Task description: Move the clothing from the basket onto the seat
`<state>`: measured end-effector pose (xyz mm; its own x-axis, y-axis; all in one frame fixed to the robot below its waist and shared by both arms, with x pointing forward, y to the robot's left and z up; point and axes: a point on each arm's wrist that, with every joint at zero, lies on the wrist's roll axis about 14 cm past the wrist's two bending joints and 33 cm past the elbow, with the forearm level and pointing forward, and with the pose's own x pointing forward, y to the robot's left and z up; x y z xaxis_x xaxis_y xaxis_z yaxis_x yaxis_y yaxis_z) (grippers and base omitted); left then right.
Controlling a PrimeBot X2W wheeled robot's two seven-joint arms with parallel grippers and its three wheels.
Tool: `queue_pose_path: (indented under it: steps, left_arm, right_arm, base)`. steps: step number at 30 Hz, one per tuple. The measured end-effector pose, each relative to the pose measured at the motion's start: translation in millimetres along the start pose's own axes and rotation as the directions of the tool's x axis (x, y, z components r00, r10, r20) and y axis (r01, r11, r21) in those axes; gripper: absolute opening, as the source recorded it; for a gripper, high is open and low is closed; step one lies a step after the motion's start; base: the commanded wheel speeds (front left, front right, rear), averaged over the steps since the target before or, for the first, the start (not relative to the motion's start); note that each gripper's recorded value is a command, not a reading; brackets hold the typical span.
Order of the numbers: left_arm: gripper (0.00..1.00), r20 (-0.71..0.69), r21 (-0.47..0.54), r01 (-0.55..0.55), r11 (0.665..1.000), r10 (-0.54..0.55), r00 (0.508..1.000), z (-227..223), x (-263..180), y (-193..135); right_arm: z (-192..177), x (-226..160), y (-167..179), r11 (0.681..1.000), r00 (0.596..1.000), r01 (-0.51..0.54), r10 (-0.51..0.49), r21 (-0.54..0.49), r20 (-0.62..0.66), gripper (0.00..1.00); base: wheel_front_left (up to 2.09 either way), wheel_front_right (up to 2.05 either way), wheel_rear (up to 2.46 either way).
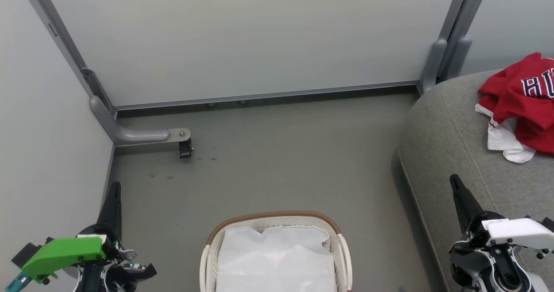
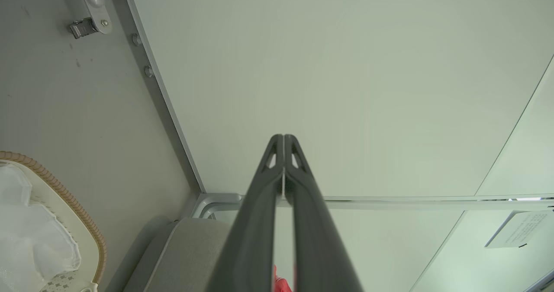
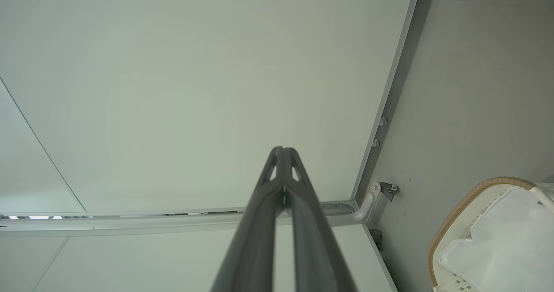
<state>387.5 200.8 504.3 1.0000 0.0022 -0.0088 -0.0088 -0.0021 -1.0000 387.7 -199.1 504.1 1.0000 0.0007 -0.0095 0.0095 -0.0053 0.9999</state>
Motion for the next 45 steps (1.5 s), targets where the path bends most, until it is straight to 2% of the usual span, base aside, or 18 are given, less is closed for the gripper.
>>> queue_pose_path:
  steps: [45]
  left_arm:
    - [0.00,0.000,0.000,0.000,1.000,0.000,1.000,0.0,0.0,-0.1]
  right_arm:
    - [0.0,0.0,0.0,1.000,1.000,0.000,0.000,0.000,0.000,0.00]
  base:
    - [0.00,0.00,0.00]
